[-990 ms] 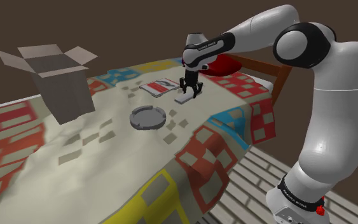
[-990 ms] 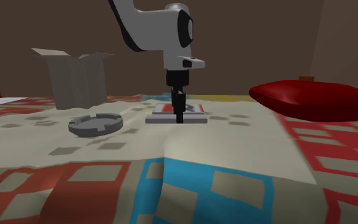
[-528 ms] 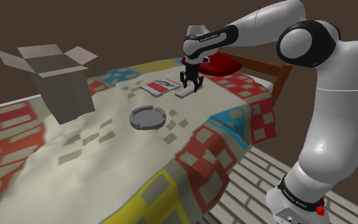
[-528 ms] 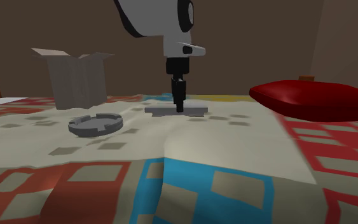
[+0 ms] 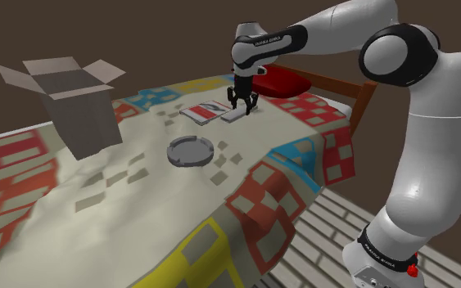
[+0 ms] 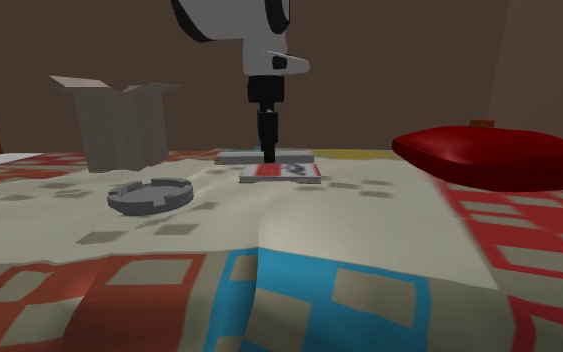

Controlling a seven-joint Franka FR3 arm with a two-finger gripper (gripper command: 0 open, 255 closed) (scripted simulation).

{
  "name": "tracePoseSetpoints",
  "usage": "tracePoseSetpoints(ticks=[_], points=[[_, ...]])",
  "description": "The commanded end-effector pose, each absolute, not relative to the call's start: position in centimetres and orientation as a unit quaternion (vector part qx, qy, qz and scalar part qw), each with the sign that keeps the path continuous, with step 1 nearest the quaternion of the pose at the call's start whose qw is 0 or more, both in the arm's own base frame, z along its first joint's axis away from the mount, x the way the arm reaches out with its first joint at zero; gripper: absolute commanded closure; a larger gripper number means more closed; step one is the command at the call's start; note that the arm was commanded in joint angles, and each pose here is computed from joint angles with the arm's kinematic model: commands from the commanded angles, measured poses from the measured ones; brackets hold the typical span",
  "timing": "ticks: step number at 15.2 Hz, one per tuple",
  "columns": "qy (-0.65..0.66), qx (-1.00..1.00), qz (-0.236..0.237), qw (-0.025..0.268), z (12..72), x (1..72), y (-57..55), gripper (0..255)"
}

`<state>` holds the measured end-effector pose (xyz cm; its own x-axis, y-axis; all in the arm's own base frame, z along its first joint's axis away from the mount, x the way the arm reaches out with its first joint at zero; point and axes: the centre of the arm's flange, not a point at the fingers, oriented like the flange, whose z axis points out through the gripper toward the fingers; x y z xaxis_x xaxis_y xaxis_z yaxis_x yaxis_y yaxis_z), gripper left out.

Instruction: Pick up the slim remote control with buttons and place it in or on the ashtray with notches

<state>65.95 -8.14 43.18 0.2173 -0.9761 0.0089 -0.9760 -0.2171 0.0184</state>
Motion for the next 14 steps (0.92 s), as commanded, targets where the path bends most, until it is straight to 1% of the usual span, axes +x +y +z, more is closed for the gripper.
tracePoseSetpoints(ticks=[1,14], points=[[-0.626,0.780,-0.002,0.010,43.4,65.8,-5.7,255],[-0.626,0.780,-0.002,0.010,43.7,66.6,11.5,255]])
